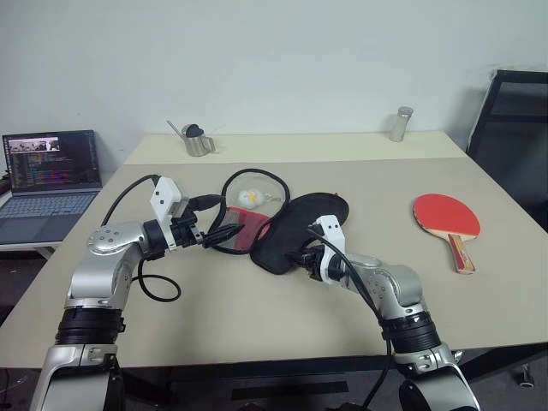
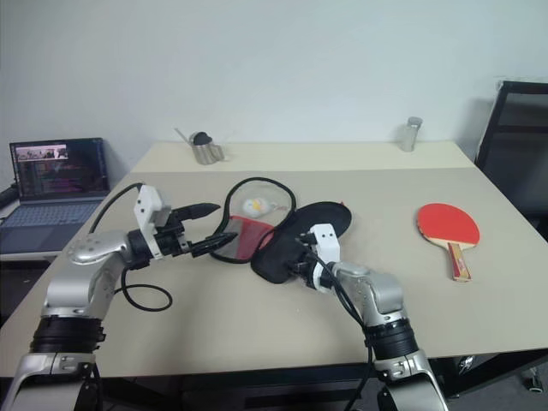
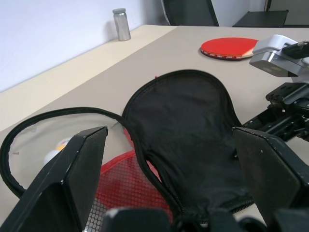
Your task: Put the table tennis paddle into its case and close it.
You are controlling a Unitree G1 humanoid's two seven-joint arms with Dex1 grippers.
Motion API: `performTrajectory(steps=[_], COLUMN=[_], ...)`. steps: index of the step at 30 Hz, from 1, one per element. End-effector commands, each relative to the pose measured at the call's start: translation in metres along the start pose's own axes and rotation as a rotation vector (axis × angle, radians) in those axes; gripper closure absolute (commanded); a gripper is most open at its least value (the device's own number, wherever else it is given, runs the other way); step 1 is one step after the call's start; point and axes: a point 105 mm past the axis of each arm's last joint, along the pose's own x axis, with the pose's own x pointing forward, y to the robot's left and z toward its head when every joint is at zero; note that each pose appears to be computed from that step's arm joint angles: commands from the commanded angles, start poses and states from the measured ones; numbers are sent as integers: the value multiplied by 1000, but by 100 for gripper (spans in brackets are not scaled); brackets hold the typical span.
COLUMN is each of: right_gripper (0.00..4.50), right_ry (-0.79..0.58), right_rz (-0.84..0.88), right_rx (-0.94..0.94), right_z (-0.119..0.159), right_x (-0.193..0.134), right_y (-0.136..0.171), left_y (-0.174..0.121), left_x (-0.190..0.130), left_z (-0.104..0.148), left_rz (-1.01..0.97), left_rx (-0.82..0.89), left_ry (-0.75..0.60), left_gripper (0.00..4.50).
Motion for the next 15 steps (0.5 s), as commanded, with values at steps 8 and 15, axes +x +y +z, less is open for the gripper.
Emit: performTrajectory(steps=[8, 15], right_gripper=[446, 446], right_ry=[10, 91], right_rz=[-16, -31], right_rx=[20, -2], right_z=[-2, -10], right_x=[-27, -61], right_y=[-13, -37], left_y=[-6, -12], left_x=[7, 10], left_z=[8, 8], left_rz=[-32, -58], left_rx=[38, 28], left_ry=[-29, -34], left_gripper=[0, 0])
